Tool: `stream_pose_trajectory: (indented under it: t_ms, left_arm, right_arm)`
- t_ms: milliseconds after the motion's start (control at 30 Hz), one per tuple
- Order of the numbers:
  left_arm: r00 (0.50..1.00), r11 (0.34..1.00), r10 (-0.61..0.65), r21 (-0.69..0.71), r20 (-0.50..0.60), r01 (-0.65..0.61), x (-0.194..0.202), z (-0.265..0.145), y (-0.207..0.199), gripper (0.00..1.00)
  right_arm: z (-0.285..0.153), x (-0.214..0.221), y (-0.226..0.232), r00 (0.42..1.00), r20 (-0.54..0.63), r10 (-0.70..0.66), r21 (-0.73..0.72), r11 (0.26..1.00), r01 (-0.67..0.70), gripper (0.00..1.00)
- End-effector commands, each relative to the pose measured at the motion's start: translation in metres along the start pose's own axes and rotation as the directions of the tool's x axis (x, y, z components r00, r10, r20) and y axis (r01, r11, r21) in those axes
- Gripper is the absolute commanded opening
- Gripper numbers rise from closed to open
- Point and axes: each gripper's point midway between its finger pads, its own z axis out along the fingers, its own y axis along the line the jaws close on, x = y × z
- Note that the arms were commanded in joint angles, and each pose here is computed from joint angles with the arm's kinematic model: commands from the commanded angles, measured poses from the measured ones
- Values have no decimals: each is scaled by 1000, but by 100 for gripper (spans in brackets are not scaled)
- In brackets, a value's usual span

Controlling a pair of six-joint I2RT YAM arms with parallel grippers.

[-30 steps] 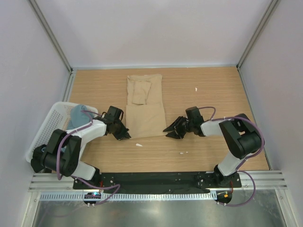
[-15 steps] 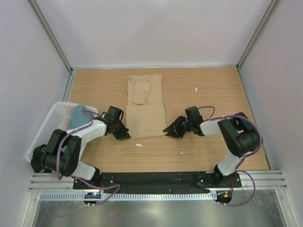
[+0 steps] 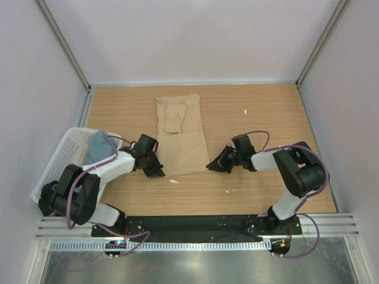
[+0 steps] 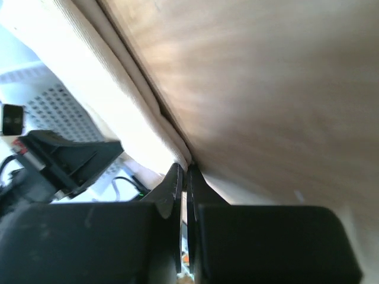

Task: Fold and stack the t-shirts
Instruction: Fold the tshirt

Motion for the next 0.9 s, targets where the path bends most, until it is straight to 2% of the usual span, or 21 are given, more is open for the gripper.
stream_pose_trajectory:
  t_ms: [0,133,267,367,633,800,867]
  left_arm:
    - [995,995,99,-21,-3,-99,18,-22,4,0]
    - [994,993,114,-13,4,-113,39,-41,11,0]
    - [996,994,92,62,2,-91,62,-60,19,0]
    - [997,994,77,81,-25,-75,85,-67,28,0]
    - [995,982,62,184,-77,-47,131,-92,41,0]
    - [995,980,75,191,-69,-61,131,-106,32,0]
    - [997,974,75,217,-24,-68,120,-119,13,0]
  right_arm:
    - [-16,25,-75,998,-6,-58,275,960,57,1]
    - [-38,54,-84,993,-27,-116,321,940,118,1]
    - [-60,79,-76,984,-3,-176,279,945,170,1]
    - [-71,104,-91,979,-22,-202,297,934,199,1]
    - [-97,143,-83,984,-5,-175,200,964,173,1]
    - [-104,154,-60,977,-23,-210,178,961,211,1]
    - [-108,152,-48,973,-10,-232,171,958,231,1]
